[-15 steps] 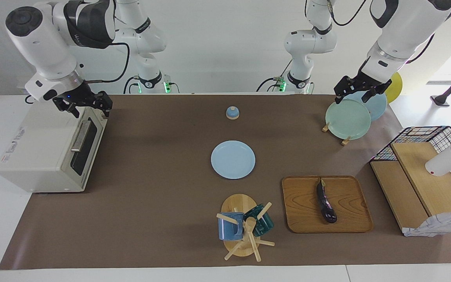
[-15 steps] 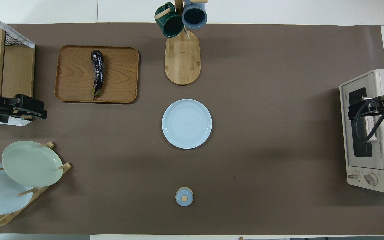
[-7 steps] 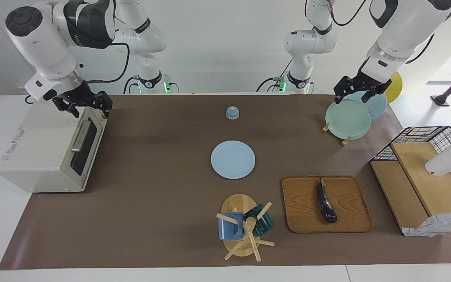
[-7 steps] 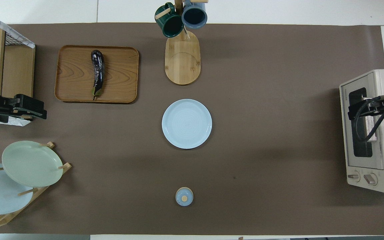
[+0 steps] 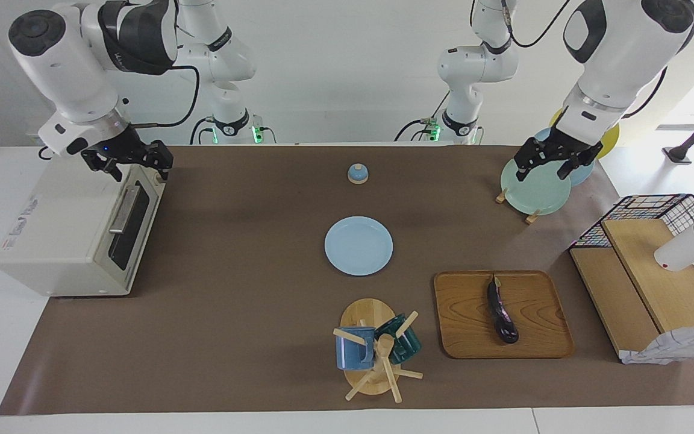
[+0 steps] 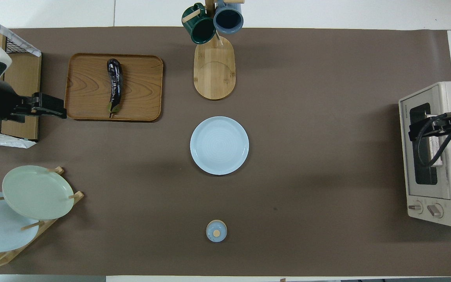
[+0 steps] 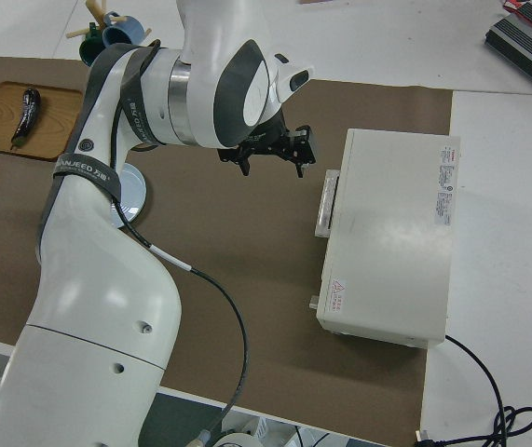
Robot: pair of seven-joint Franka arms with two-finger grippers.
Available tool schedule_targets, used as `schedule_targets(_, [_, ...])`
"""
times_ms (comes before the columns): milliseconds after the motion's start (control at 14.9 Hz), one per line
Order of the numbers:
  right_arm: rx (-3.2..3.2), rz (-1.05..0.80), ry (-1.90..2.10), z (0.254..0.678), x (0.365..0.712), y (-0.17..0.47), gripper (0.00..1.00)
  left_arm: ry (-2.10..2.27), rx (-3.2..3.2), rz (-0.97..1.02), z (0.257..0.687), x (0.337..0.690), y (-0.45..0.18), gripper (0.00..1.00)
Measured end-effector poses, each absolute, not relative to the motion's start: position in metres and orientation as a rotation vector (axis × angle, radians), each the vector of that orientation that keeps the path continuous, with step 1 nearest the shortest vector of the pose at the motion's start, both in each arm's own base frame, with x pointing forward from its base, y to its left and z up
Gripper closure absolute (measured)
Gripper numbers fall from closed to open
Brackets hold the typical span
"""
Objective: Put eggplant into oven
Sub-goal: 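Lower the left gripper onto the eggplant and close it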
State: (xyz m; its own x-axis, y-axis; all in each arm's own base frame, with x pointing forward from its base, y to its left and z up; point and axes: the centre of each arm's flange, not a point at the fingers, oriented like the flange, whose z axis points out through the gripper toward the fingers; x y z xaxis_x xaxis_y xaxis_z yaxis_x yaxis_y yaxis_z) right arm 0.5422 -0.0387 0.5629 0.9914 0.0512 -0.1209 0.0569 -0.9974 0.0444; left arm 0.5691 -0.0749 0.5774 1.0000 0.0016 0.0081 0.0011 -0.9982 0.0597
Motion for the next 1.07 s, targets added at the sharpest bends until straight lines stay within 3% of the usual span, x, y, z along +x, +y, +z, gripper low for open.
schedule_targets(402, [3.087,-0.185,0.084,0.563,0.542,-0.039,0.0,-0.027,3.064,0.037,0.454,0.638,-0.099,0.0])
schedule_targets(870, [3.091,-0.189,0.01,0.562,0.54,-0.065,0.0,-0.159,3.106,0.112,0.346,0.673,-0.129,0.0])
schedule_targets(1071, [3.089,-0.125,0.064,0.557,0.546,-0.047,0.26,-0.188,3.111,0.162,0.324,0.68,-0.132,0.0])
